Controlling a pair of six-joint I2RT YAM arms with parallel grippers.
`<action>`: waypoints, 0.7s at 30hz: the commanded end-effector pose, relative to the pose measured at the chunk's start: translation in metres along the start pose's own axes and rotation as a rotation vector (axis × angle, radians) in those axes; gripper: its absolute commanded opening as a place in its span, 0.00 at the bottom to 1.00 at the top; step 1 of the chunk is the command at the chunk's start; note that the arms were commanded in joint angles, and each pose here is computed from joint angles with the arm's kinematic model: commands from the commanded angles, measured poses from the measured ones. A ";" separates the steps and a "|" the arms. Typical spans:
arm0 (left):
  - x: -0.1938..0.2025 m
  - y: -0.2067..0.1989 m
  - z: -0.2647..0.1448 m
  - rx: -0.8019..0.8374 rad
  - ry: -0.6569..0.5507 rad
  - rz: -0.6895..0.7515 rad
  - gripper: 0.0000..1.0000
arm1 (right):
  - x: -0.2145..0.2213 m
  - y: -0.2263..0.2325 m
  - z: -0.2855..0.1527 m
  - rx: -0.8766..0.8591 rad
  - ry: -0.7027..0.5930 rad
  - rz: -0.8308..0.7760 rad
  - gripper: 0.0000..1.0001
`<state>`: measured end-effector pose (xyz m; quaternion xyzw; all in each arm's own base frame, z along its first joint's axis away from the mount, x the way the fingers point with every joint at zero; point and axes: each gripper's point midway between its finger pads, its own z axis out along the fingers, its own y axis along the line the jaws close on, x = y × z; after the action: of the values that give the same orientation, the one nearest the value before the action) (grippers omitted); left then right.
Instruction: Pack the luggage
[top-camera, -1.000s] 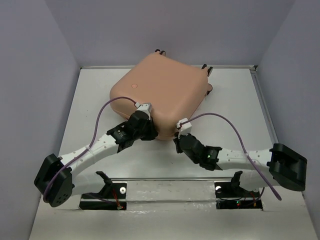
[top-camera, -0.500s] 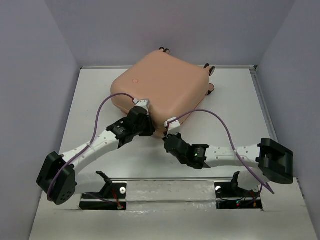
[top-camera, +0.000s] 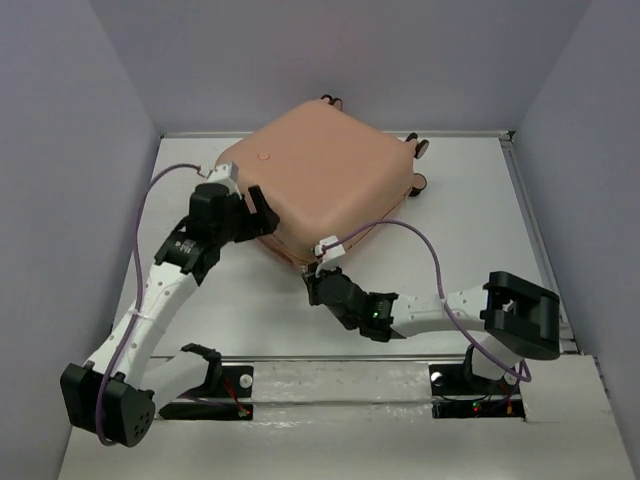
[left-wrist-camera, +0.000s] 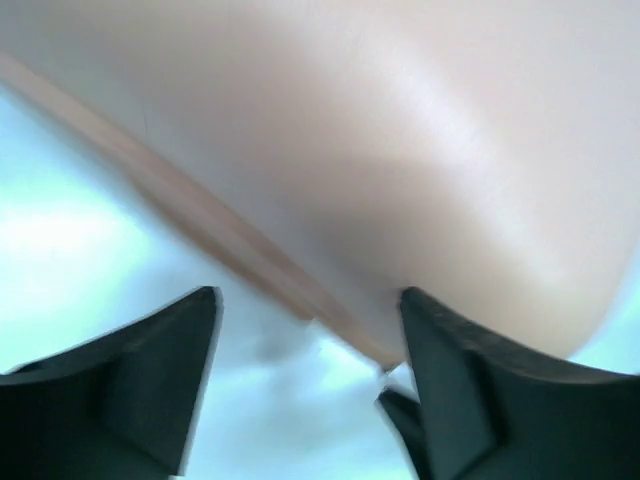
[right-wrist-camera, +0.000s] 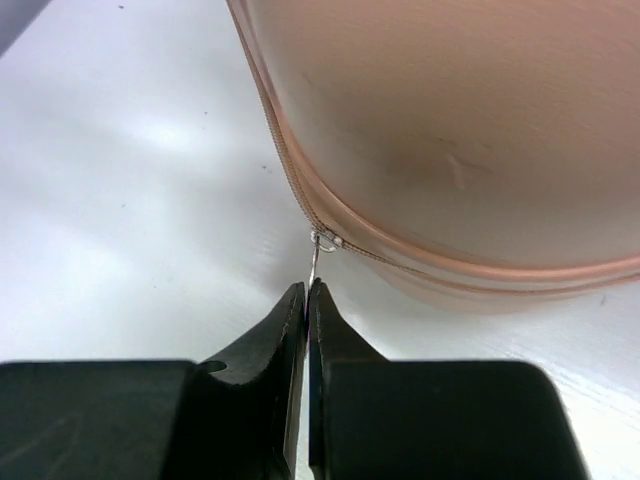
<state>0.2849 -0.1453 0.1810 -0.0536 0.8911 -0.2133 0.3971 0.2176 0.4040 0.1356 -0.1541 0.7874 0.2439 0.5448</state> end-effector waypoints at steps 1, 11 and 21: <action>-0.138 -0.053 -0.066 0.187 -0.394 0.061 0.91 | -0.033 0.082 -0.071 -0.386 -0.061 0.244 0.07; -0.251 0.027 -0.044 0.004 -0.507 -0.113 0.99 | -0.014 -0.016 -0.101 -0.143 0.093 0.276 0.80; -0.254 0.103 0.067 -0.037 -0.316 -0.261 0.85 | -0.059 -0.177 -0.082 0.194 0.009 0.407 0.07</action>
<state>0.5004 0.0052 0.2556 -0.2262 0.8163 -0.1931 0.4953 0.2409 0.2357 0.1925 0.0489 0.8009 0.3045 0.5133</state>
